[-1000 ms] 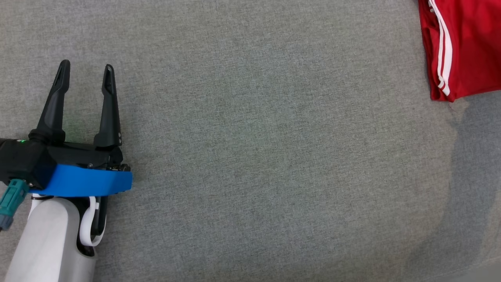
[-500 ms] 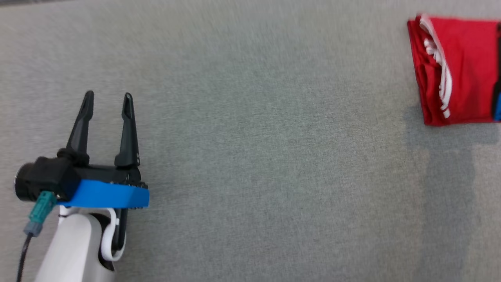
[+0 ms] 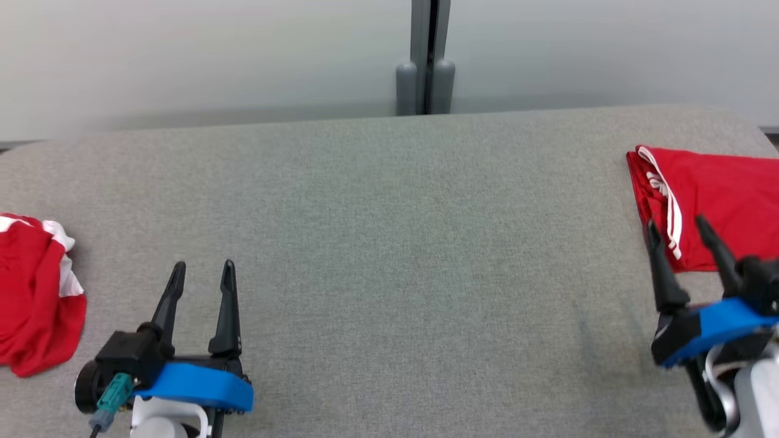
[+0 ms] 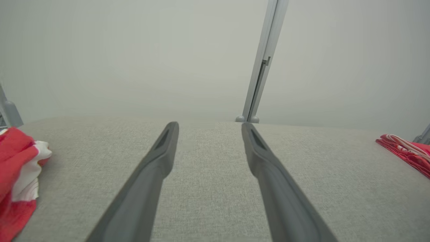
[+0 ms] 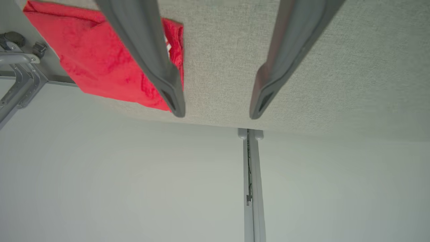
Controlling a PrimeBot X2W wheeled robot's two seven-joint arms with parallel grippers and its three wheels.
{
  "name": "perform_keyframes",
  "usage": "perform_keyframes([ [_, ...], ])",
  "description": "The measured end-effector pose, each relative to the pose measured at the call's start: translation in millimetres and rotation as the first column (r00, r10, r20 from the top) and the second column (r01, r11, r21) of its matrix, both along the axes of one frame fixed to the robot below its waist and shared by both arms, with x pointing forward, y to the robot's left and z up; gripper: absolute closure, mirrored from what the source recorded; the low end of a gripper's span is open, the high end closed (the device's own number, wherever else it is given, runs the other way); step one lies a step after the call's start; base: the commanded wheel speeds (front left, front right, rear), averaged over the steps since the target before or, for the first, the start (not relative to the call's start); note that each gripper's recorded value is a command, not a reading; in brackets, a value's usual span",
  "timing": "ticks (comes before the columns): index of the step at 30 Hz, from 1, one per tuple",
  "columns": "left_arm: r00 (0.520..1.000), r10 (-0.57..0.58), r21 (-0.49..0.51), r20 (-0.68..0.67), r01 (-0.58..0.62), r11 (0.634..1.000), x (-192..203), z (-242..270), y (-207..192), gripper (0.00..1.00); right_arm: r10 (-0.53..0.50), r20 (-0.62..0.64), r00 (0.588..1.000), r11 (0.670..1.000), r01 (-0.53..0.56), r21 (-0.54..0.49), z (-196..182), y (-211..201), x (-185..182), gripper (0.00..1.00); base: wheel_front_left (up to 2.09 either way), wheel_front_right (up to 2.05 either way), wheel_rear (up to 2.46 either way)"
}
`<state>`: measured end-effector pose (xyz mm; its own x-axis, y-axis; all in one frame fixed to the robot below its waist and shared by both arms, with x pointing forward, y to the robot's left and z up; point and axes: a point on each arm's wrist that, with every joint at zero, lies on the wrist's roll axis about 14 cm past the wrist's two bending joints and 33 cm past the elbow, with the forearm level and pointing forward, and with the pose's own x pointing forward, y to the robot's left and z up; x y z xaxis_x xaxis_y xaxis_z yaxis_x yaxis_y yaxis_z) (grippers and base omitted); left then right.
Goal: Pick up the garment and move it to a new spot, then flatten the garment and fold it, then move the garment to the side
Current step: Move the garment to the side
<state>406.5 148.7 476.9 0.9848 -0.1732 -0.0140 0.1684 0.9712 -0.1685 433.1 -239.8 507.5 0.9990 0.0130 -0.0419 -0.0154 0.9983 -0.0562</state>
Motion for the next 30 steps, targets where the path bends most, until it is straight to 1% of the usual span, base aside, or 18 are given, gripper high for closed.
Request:
perform_keyframes([
  [4,1.0,0.025,0.0,-0.008,-0.025,1.0,-16.1,-1.1,7.7,0.0,-0.003,0.007,1.0,0.996,0.002,0.084,-3.6,17.0,-26.6,0.0,0.0,0.0,0.0],
  [7,0.999,0.04,0.0,-0.018,-0.04,0.999,-26.2,-3.9,11.5,0.0,-0.014,0.008,1.0,0.992,0.013,0.123,-3.6,22.9,-41.2,0.0,0.0,0.0,0.0],
  [11,0.998,0.055,0.001,-0.026,-0.055,0.998,-36.1,-5.8,15.6,0.0,-0.044,0.021,0.999,0.987,0.04,0.153,0.3,20.9,-54.4,0.0,0.0,0.0,0.0],
  [14,0.997,0.064,0.0,-0.033,-0.064,0.998,-43.4,-7.9,18.6,0.0,-0.047,0.022,0.999,0.985,0.043,0.164,1.5,23.3,-61.7,0.0,0.0,0.0,0.0],
  [17,0.996,0.076,0.002,-0.047,-0.076,0.997,-51.3,-12.5,22.8,0.0,-0.029,0.026,0.999,0.986,0.025,0.166,4.5,30.5,-65.7,0.0,0.0,0.0,0.0],
  [30,0.994,0.103,0.0,-0.035,-0.103,0.995,-57.5,-8.8,32.2,0.0,0.01,-0.003,1.0,0.984,-0.009,0.176,-5.7,46.7,-73.0,0.0,0.0,0.0,0.0],
])
